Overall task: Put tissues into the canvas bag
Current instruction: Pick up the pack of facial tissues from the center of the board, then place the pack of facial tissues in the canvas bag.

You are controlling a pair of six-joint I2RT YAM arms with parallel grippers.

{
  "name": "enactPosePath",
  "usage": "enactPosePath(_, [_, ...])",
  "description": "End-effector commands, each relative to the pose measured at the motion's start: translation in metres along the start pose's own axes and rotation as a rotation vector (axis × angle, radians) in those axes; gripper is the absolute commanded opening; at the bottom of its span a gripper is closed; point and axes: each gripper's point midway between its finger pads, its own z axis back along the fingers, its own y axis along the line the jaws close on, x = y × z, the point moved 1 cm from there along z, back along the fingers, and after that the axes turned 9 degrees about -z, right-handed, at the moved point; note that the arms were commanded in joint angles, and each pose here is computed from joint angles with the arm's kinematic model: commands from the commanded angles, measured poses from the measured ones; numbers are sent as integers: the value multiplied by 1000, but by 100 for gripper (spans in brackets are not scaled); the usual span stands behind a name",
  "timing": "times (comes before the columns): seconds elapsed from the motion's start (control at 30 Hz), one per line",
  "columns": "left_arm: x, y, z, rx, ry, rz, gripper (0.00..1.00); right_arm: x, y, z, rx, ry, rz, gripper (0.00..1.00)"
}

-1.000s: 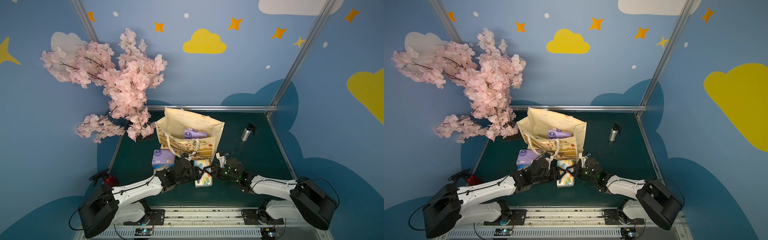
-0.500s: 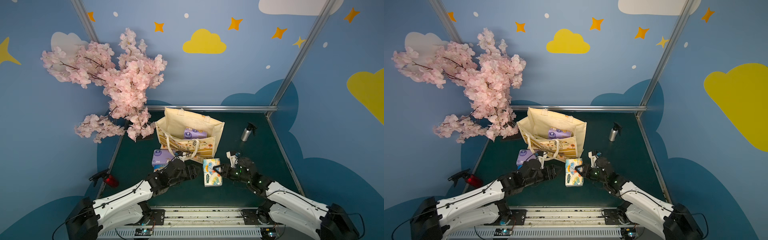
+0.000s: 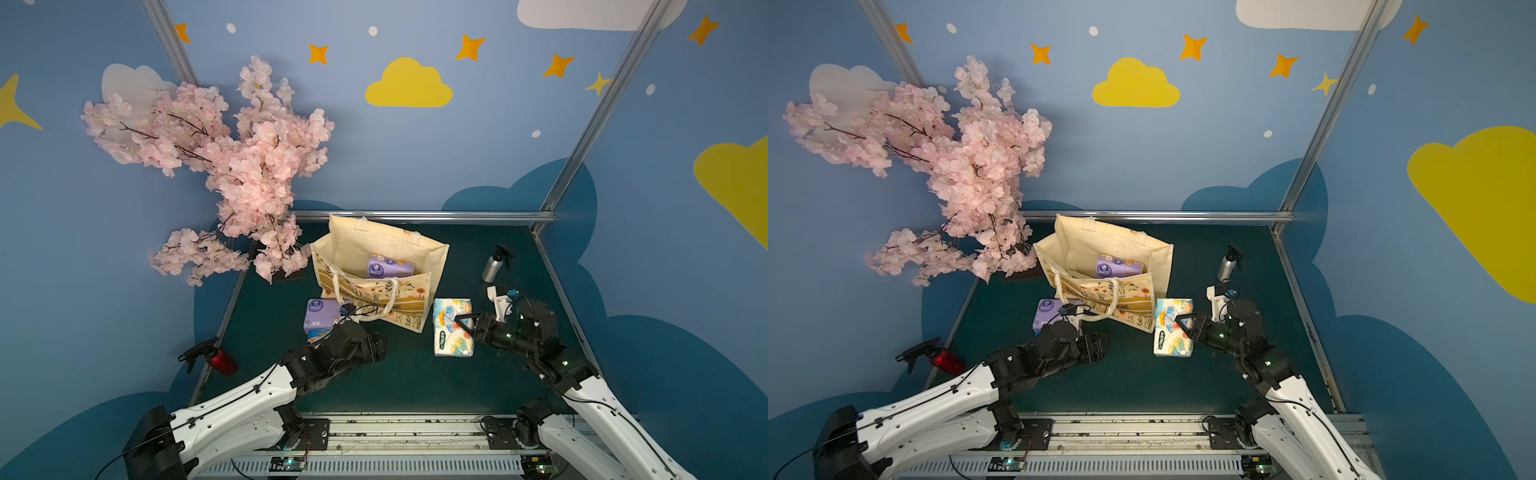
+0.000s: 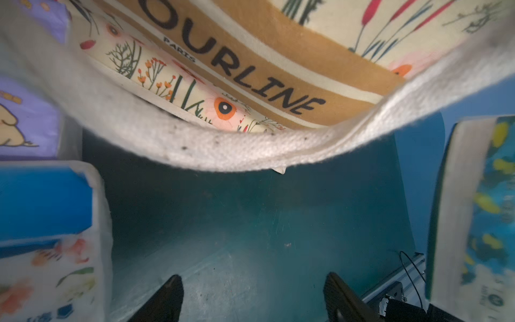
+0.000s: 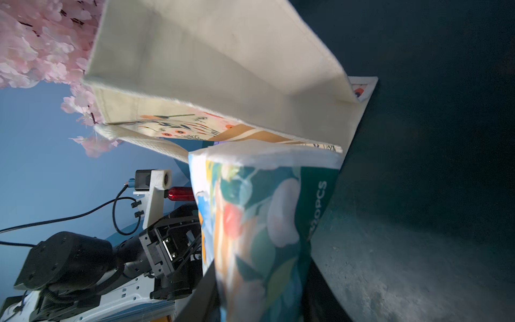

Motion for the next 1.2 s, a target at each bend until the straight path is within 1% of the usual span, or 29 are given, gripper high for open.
enactPosePath(0.0, [11, 3, 10, 31, -40, -30, 81, 5, 24, 18, 38, 24, 63, 36])
enactPosePath(0.2, [14, 10, 14, 55, -65, -38, 83, 38, 67, 38, 79, -11, 155, 37])
enactPosePath(0.27, [15, 11, 16, 63, -70, -37, 86, 51, 82, 41, 98, -25, 188, 37])
enactPosePath(0.33, [15, 14, 17, 76, -74, -38, 91, 66, 99, 41, 117, -42, 232, 37])
enactPosePath(0.5, [22, 16, 23, 90, -102, -39, 95, 101, 141, 36, 190, -87, 333, 37])
enactPosePath(0.6, [24, 18, 25, 100, -115, -38, 99, 118, 161, 26, 225, -81, 380, 37])
enactPosePath(0.73, [28, 20, 27, 117, -123, -34, 100, 134, 187, 5, 267, -69, 437, 37])
enactPosePath(0.87, [31, 22, 28, 122, -133, -29, 100, 135, 213, -31, 270, -14, 530, 38])
enactPosePath(1.0, [30, 24, 29, 128, -136, -21, 100, 135, 231, -73, 248, 32, 640, 39])
enactPosePath(1.17, [29, 29, 32, 136, -140, -11, 100, 138, 240, -122, 205, 83, 757, 39])
